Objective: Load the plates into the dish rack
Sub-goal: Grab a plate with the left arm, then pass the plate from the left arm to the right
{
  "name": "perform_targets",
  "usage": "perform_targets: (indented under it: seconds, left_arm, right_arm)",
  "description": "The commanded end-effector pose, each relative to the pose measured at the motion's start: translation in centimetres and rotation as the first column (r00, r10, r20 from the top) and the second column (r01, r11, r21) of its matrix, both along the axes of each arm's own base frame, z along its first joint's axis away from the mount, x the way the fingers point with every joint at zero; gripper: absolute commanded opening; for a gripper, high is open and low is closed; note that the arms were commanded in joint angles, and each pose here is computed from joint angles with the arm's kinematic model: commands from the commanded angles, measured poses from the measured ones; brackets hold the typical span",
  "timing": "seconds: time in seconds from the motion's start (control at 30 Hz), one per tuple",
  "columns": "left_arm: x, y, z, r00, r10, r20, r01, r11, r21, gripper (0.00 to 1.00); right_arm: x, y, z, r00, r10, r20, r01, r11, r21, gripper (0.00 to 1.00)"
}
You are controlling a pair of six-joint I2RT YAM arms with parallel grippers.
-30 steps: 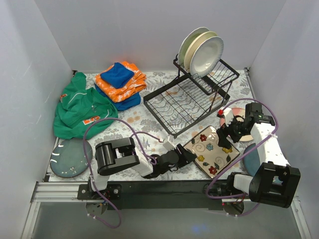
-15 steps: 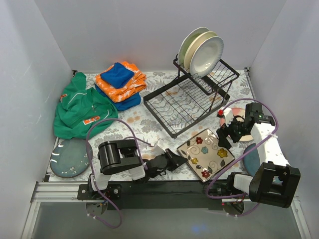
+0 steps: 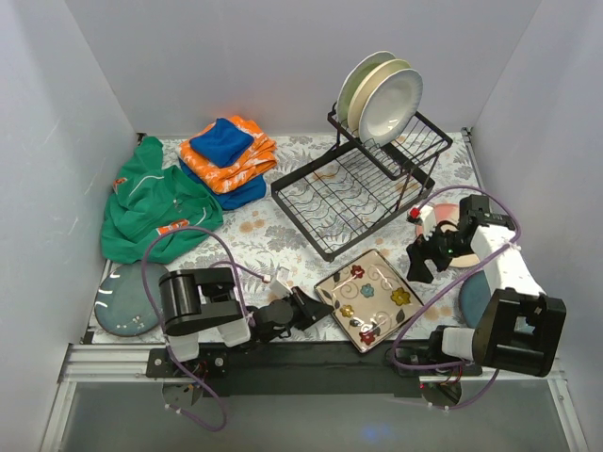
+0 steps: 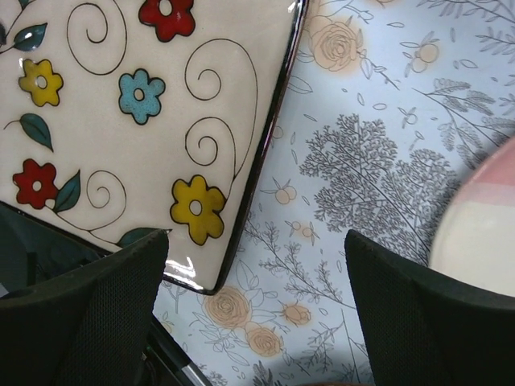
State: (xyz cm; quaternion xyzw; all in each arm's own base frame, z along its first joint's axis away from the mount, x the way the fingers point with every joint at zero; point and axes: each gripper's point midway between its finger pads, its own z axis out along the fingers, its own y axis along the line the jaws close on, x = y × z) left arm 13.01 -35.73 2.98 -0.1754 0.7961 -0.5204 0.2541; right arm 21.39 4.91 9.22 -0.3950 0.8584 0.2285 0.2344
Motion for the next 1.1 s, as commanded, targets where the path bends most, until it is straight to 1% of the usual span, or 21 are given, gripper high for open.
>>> perform_targets:
  seconds: [0.0,0.1,0.17,0.27,0.37,0.53,0.57,0.67,0.87,1.07]
  left_arm:
    - [0.3,1.5,-1.2,0.968,0.136,-0.210,-0.140,0.990,-0.004,0.00]
    - [0.5,1.5,-0.7,0.977,0.128,-0.168,-0.127,0.992,0.020,0.00]
    - [0.5,1.7,-0.6,0.980,0.129,-0.152,-0.125,0.992,0.034,0.00]
    - [0.6,1.7,-0.3,0.985,0.119,-0.123,-0.115,0.992,0.043,0.00]
    - [0.7,1.3,0.3,0.993,0.092,-0.069,-0.089,0.995,0.054,0.00]
    - [0.9,0.7,1.3,0.998,0.031,0.056,-0.036,0.995,0.098,0.00]
    - [1.0,0.7,1.6,0.997,0.025,0.072,-0.033,0.994,0.102,0.00]
    - [1.0,0.5,2.2,0.992,-0.004,0.126,-0.012,0.992,0.122,0.00]
    - [1.2,0.7,3.3,0.970,-0.041,0.240,0.001,0.986,0.164,0.00]
    - [1.5,0.6,4.8,0.941,-0.068,0.332,0.009,0.984,0.176,0.00]
  right_arm:
    - [-0.5,1.7,-0.4,0.996,0.045,-0.073,-0.039,0.996,0.084,0.94]
    - [-0.6,2.6,-1.2,0.990,0.076,-0.118,-0.063,0.992,0.111,0.93]
    - [-0.7,3.2,-1.8,0.985,0.101,-0.139,-0.085,0.990,0.116,0.88]
    - [-0.2,3.6,-2.3,0.984,0.116,-0.137,-0.100,0.988,0.116,0.87]
    - [0.6,3.7,-2.3,0.986,0.121,-0.113,-0.108,0.988,0.111,0.87]
    - [1.8,3.7,-2.6,0.988,0.125,-0.087,-0.115,0.987,0.109,0.87]
    - [1.7,3.7,-3.0,0.987,0.122,-0.101,-0.111,0.988,0.111,0.87]
    - [2.2,3.7,-3.5,0.989,0.112,-0.098,-0.101,0.989,0.110,0.84]
    - [2.7,4.2,-3.9,0.990,0.112,-0.087,-0.100,0.986,0.135,0.84]
    - [2.5,4.9,-3.7,0.988,0.130,-0.086,-0.113,0.977,0.181,0.84]
